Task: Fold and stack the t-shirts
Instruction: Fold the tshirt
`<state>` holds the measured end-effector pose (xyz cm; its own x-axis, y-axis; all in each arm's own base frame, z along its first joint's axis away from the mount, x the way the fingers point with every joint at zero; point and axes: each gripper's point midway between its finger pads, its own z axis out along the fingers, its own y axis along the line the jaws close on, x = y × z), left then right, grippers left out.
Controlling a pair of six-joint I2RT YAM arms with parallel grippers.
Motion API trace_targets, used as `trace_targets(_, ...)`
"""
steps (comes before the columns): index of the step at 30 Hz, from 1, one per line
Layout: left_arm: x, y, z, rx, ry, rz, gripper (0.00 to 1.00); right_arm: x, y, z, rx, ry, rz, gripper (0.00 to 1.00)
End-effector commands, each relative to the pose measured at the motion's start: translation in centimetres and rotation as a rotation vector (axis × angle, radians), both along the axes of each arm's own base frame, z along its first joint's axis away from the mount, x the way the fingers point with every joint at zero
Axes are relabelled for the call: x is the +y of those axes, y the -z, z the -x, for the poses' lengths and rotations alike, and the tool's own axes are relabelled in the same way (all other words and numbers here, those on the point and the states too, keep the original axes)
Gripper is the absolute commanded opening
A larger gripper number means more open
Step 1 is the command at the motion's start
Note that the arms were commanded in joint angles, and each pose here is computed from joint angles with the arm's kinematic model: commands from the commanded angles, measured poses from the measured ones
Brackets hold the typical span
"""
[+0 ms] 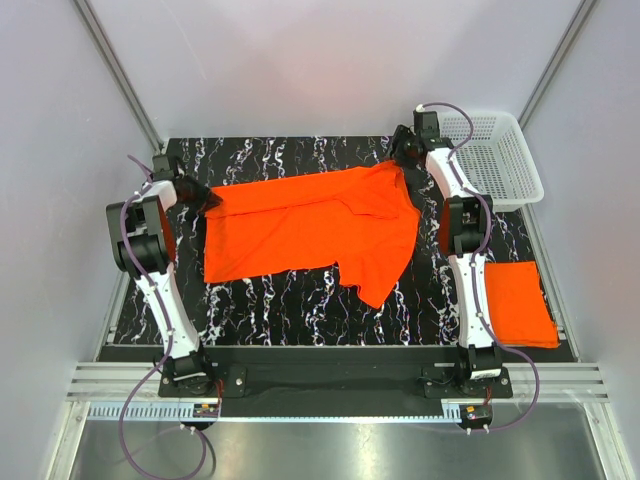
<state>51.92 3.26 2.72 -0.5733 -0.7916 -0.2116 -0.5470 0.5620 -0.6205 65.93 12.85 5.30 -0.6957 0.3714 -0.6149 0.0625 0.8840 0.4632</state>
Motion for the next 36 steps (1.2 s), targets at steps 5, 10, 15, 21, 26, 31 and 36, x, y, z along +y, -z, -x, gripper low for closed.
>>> trace_targets(5,0.1,-0.1,-1.1,-0.029,0.005,0.002,0.25,-1.6,-0.2,-0.4,-0.015,0.029,0.054,0.54)
trace_targets(10,0.2,0.2,-1.1,-0.023,0.003,0.001,0.25,-2.4,0.4,-0.4,-0.007,0.044,0.089,0.53)
trace_targets(15,0.2,1.0,-0.9,-0.003,-0.004,0.012,0.25,-2.2,2.0,-0.3,0.022,0.048,0.069,0.51)
trace_targets(21,0.7,1.6,-0.9,0.012,-0.017,0.014,0.25,-4.3,2.6,-0.9,0.028,0.166,0.128,0.26)
trace_targets(26,1.3,1.7,-0.9,0.014,-0.021,0.007,0.25,-5.1,1.2,-2.0,-0.002,0.215,0.097,0.13)
trace_targets(31,1.8,-1.5,-0.8,-0.037,0.018,-0.056,0.29,-3.6,-4.7,-1.7,-0.054,0.164,0.034,0.33)
trace_targets(36,2.1,-6.8,0.8,-0.097,0.045,-0.140,0.39,-3.7,-11.4,1.5,-0.047,0.166,0.034,0.52)
